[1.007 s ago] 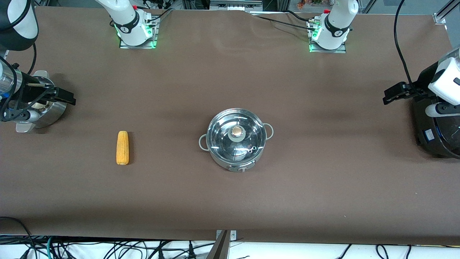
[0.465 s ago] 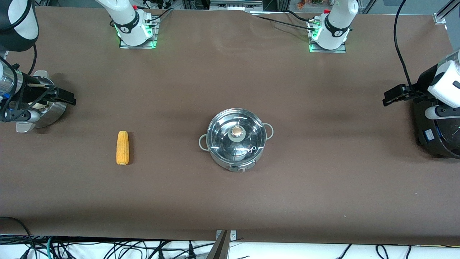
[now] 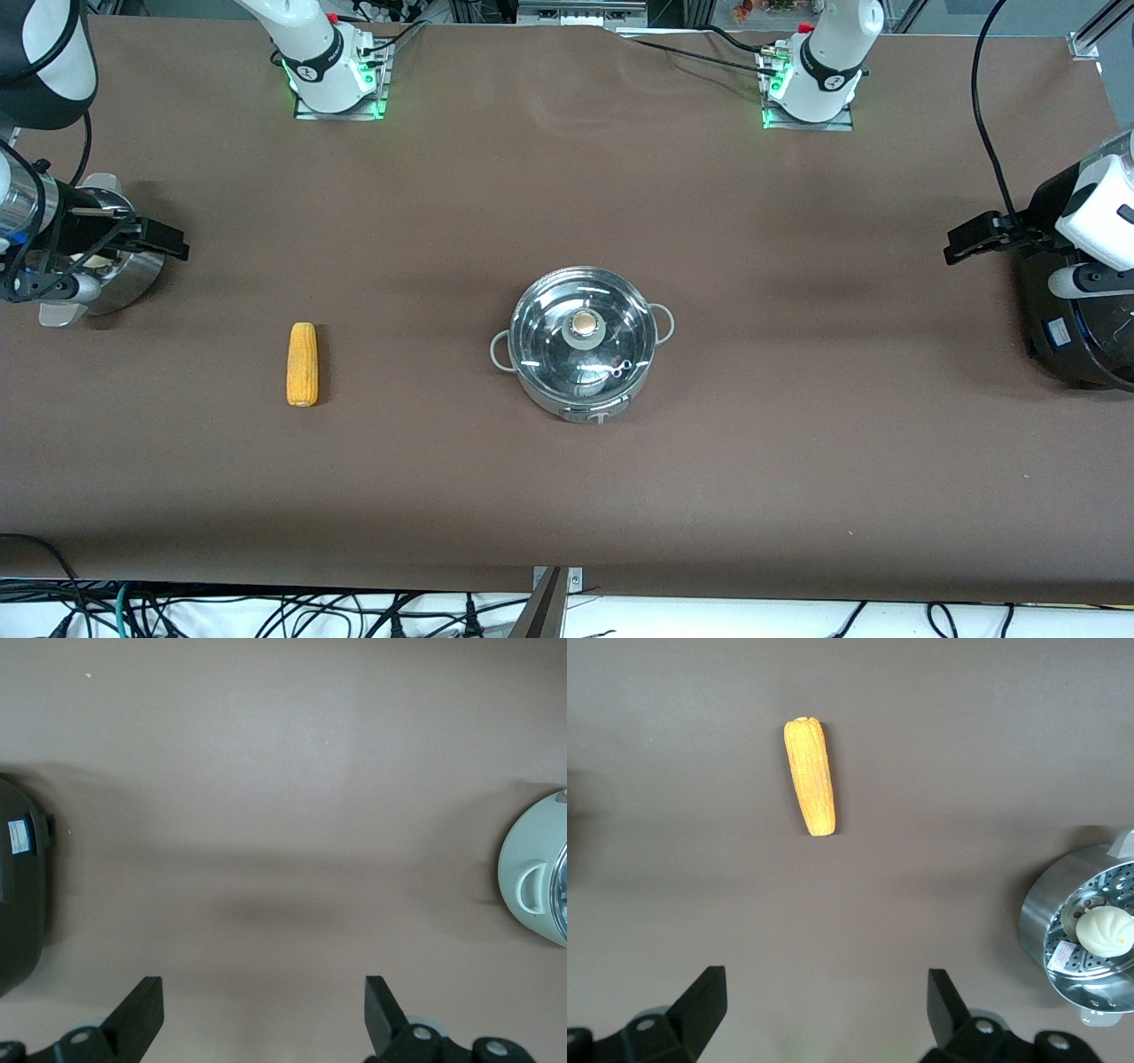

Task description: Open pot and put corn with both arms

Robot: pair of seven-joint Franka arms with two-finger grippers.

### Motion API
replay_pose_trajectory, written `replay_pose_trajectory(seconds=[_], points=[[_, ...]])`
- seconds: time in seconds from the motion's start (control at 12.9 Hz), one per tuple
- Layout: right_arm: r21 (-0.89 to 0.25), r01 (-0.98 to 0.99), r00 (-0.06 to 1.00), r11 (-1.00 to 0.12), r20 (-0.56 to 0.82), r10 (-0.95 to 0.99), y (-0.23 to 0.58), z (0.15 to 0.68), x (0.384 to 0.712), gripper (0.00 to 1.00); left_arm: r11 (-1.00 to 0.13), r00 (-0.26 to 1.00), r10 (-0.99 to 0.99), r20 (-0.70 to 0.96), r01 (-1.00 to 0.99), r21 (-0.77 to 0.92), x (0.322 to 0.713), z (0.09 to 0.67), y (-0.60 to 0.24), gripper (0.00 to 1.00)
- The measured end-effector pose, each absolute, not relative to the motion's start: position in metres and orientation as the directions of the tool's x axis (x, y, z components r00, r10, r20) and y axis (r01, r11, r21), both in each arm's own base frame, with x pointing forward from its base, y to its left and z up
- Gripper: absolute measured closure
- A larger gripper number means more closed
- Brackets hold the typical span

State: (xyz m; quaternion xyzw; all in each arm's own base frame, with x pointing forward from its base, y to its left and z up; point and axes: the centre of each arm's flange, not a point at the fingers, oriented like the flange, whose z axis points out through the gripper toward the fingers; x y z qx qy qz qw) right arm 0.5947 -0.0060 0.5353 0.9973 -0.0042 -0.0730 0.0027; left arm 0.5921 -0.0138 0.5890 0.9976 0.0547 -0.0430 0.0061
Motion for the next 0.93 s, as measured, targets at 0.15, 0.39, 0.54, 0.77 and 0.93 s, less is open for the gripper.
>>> replay_pose_trajectory(seconds=[0.15, 0.39, 0.54, 0.77, 0.93], points=[[0.006, -0.008, 0.989, -1.000, -0.147, -0.008, -0.006, 0.534, 0.595, 0.00, -0.994, 0.990, 0.107, -0.092, 0.108, 0.008, 0.593, 0.586, -0.014, 0.00], [0.006, -0.007, 0.989, -1.000, -0.147, -0.008, -0.006, 0.534, 0.595, 0.00, -0.995, 0.982, 0.094, -0.166, 0.098, 0.013, 0.609, 0.543, -0.016, 0.00], [0.006, -0.007, 0.989, -1.000, -0.148, -0.008, -0.006, 0.534, 0.595, 0.00, -0.996, 0.977, 0.085, -0.194, 0.090, 0.020, 0.616, 0.524, -0.014, 0.00], [0.007, -0.007, 0.989, -1.000, -0.149, -0.008, -0.006, 0.533, 0.596, 0.00, -0.996, 0.982, 0.075, -0.171, 0.084, 0.042, 0.615, 0.538, -0.028, 0.00], [0.007, -0.007, 0.989, -1.000, -0.149, -0.008, -0.006, 0.533, 0.596, 0.00, -0.994, 0.985, 0.095, -0.143, 0.102, 0.043, 0.608, 0.558, -0.057, 0.00]])
